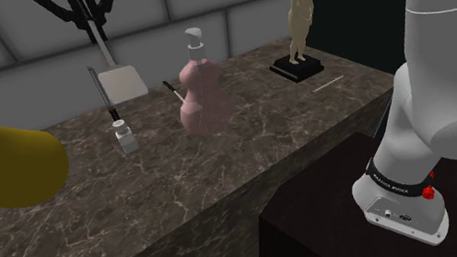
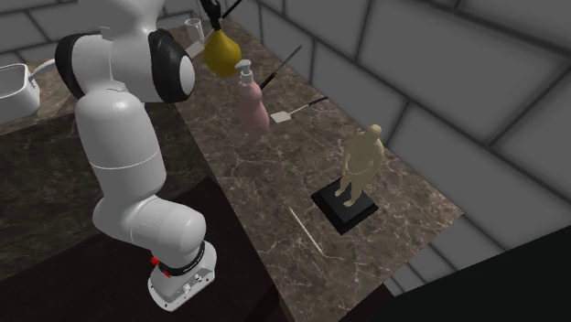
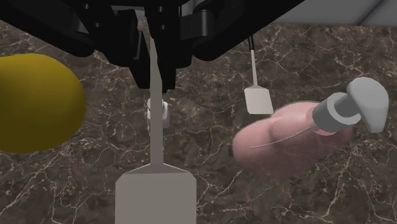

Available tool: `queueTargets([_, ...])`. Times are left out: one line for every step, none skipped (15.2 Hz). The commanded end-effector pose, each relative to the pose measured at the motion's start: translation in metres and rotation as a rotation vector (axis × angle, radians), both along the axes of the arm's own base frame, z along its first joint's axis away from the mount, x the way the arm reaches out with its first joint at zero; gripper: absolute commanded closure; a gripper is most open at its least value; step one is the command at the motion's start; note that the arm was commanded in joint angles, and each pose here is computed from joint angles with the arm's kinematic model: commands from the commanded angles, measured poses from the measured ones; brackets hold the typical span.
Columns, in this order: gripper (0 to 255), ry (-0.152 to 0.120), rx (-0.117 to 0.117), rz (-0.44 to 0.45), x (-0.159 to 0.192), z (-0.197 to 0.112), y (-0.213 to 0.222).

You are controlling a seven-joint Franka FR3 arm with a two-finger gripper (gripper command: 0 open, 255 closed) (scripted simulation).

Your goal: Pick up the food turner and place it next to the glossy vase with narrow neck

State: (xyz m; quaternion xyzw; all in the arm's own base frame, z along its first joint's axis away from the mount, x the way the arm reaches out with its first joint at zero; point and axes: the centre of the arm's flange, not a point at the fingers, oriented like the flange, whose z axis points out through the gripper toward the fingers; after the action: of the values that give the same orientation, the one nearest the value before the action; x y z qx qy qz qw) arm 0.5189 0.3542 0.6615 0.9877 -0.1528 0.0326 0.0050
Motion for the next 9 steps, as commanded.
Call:
queueTargets([255, 0.000, 0.000, 0.000, 0.001, -0.011, 0.000])
queueTargets([255, 0.000, 0.000, 0.000, 0.001, -0.016, 0.000])
queueTargets([255, 0.000, 0.000, 0.000, 0.001, -0.022, 0.000])
queueTargets([255, 0.000, 0.000, 0.000, 0.001, -0.027, 0.000])
queueTargets([255, 0.000, 0.000, 0.000, 0.001, -0.032, 0.000])
queueTargets([255, 0.000, 0.000, 0.000, 0.001, -0.038, 0.000])
queueTargets([255, 0.000, 0.000, 0.000, 0.001, -0.043, 0.000])
queueTargets([255, 0.000, 0.000, 0.000, 0.001, -0.048, 0.000])
queueTargets([255, 0.000, 0.000, 0.000, 0.001, -0.053, 0.000])
